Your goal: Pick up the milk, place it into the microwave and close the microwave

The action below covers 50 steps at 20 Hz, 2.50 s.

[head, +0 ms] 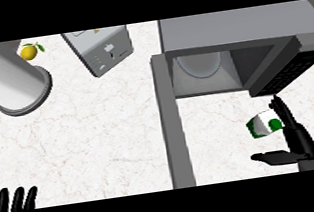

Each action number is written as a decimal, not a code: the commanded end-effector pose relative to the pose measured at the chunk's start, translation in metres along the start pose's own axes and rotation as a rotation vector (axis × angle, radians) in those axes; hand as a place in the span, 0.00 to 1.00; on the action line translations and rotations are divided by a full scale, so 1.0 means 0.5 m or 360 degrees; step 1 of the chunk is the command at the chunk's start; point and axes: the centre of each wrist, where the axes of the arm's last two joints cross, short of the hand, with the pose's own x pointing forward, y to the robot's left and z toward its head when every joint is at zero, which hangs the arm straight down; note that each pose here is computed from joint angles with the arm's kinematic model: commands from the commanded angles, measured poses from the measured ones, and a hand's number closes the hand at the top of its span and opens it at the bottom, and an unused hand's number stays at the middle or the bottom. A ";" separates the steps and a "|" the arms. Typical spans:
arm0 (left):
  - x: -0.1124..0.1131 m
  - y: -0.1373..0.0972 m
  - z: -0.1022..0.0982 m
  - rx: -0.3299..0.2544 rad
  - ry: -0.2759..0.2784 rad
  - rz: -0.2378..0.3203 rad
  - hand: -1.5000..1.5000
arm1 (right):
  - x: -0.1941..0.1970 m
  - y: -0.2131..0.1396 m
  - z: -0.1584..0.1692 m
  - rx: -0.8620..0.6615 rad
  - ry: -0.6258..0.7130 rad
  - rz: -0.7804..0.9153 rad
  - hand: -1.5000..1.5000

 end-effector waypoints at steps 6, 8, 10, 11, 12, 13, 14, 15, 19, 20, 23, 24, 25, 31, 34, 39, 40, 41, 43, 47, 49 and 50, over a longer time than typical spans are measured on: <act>0.002 -0.024 0.002 -0.0006 -0.0034 -0.0001 0.00 | -0.001 0.008 -0.038 -0.0035 -0.0107 -0.0118 0.00; 0.015 0.005 0.012 0.0014 0.0001 -0.0026 0.00 | -0.005 0.021 -0.030 -0.0057 -0.0136 -0.0084 0.00; -0.016 -0.009 0.010 0.0006 -0.0036 -0.0017 0.00 | -0.002 0.040 -0.044 -0.0133 -0.0140 -0.0053 0.00; 0.013 -0.009 -0.013 0.0011 -0.0023 -0.0021 0.00 | 0.001 0.050 -0.054 -0.0144 -0.0174 -0.0039 1.00; -0.008 0.003 0.025 -0.0009 -0.0017 -0.0021 0.00 | 0.019 -0.010 -0.072 -0.0169 -0.0183 0.0011 1.00; -0.018 -0.013 0.008 -0.0004 0.0001 0.0013 0.00 | 0.004 0.060 -0.061 -0.0132 -0.0180 0.0135 1.00; 0.003 0.028 0.000 -0.0023 -0.0011 -0.0031 0.00 | 0.007 0.064 -0.071 -0.0039 -0.0219 0.0204 1.00; -0.015 0.010 0.005 -0.0005 -0.0028 0.0018 0.00 | 0.000 0.047 -0.048 -0.0083 -0.0224 0.0174 1.00; 0.019 0.009 0.017 -0.0027 0.0006 0.0009 0.00 | 0.015 0.026 -0.079 -0.0206 -0.0220 0.0188 1.00; 0.000 0.010 -0.006 -0.0019 0.0006 0.0024 0.00 | 0.021 0.074 -0.109 -0.0211 -0.0225 0.0197 1.00; 0.011 0.003 0.014 -0.0015 0.0002 0.0011 0.00 | 0.018 0.044 -0.093 -0.0212 -0.0307 0.0110 1.00; -0.001 0.013 0.021 -0.0008 0.0017 0.0027 0.00 | 0.032 0.038 -0.117 -0.0243 -0.0339 0.0066 1.00; -0.009 0.014 0.027 -0.0013 0.0008 0.0019 0.00 | 0.022 0.077 -0.107 -0.0220 -0.0369 0.0041 1.00; -0.004 0.001 0.019 -0.0016 0.0016 0.0048 0.00 | 0.046 0.146 -0.164 -0.0333 -0.0344 -0.0007 1.00; 0.025 0.008 0.011 -0.0037 -0.0010 0.0002 0.00 | 0.044 0.153 -0.158 -0.0384 -0.0375 -0.0036 1.00; 0.025 0.000 0.015 -0.0004 -0.0001 0.0034 0.00 | 0.036 0.166 -0.141 -0.0358 -0.0376 -0.0002 1.00; 0.009 0.014 0.035 -0.0018 0.0012 0.0027 0.00 | 0.054 0.182 -0.169 -0.0392 -0.0386 0.0005 1.00; 0.015 0.010 0.027 -0.0026 0.0004 0.0042 0.00 | 0.056 0.175 -0.171 -0.0348 -0.0409 0.0017 1.00; 0.017 0.001 0.011 -0.0030 0.0015 0.0031 0.00 | 0.041 0.199 -0.142 -0.0325 -0.0419 -0.0007 1.00; 0.022 0.002 0.032 -0.0026 0.0036 0.0032 0.00 | 0.049 0.160 -0.138 -0.0327 -0.0439 0.0028 1.00; -0.009 0.005 0.027 -0.0054 0.0046 0.0054 0.00 | 0.065 0.137 -0.154 -0.0334 -0.0415 0.0015 1.00; 0.020 0.007 0.033 -0.0034 0.0040 0.0032 0.00 | 0.048 0.141 -0.117 -0.0304 -0.0355 0.0051 1.00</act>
